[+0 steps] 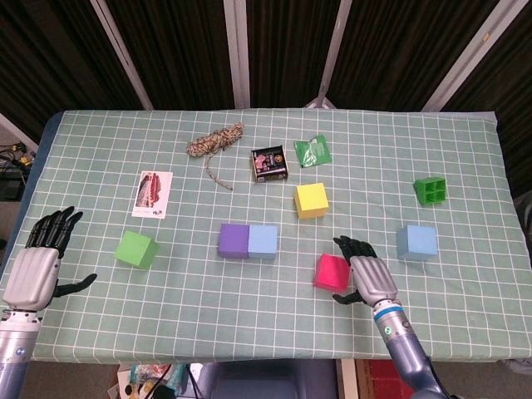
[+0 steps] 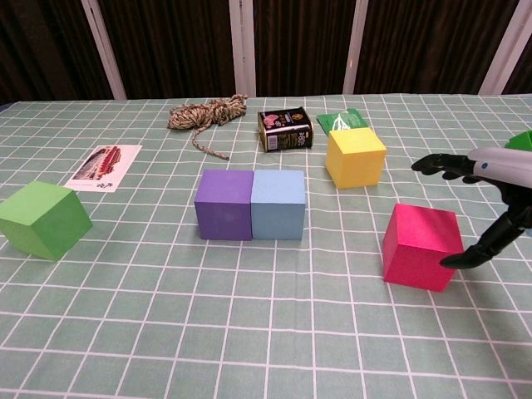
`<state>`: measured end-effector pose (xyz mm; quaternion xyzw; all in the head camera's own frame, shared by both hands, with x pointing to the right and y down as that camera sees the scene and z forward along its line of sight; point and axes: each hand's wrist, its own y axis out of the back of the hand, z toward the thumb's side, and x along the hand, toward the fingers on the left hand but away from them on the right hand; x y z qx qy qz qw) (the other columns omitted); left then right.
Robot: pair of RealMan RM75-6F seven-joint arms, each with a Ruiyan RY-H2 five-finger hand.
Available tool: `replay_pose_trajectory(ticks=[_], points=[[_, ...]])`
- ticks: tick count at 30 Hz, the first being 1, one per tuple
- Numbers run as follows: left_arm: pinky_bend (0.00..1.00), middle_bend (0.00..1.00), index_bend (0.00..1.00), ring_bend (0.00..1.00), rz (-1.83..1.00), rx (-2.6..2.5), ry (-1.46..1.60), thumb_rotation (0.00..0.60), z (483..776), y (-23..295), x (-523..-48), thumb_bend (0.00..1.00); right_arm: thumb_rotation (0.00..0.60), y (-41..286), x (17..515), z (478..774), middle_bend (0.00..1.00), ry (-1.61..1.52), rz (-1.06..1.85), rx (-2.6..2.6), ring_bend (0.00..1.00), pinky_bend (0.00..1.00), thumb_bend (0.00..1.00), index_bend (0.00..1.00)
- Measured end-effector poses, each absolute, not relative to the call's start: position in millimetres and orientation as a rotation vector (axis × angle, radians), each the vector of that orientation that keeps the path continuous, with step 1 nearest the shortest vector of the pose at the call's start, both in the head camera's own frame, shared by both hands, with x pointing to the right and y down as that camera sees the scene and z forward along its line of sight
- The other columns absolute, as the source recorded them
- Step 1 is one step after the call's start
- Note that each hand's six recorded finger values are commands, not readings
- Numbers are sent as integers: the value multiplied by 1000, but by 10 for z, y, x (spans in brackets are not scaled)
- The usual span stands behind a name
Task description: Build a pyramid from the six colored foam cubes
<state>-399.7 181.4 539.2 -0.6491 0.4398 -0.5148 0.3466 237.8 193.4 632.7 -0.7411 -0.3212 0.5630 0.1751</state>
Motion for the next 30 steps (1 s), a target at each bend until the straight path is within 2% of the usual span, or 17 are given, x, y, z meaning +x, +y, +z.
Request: replay_pose_trajectory(ticks=[17, 22, 30], points=[[0, 12, 0, 0, -1346, -1692, 1150, 600, 5340, 1765, -3984, 104, 600, 1933, 2326, 6539, 289, -908, 1649, -2062, 152, 0, 181, 0], [0, 13, 0, 0, -1345, -1694, 1155, 600, 5336, 1761, -3984, 104, 600, 1928, 2328, 6554, 358, -915, 1637, -2053, 241, 0, 253, 0], [0, 14, 0, 0, -1345, -1696, 1155, 600, 5335, 1761, -3991, 104, 600, 1865, 2335, 6536, 384, -930, 1571, -2046, 272, 0, 272, 0]])
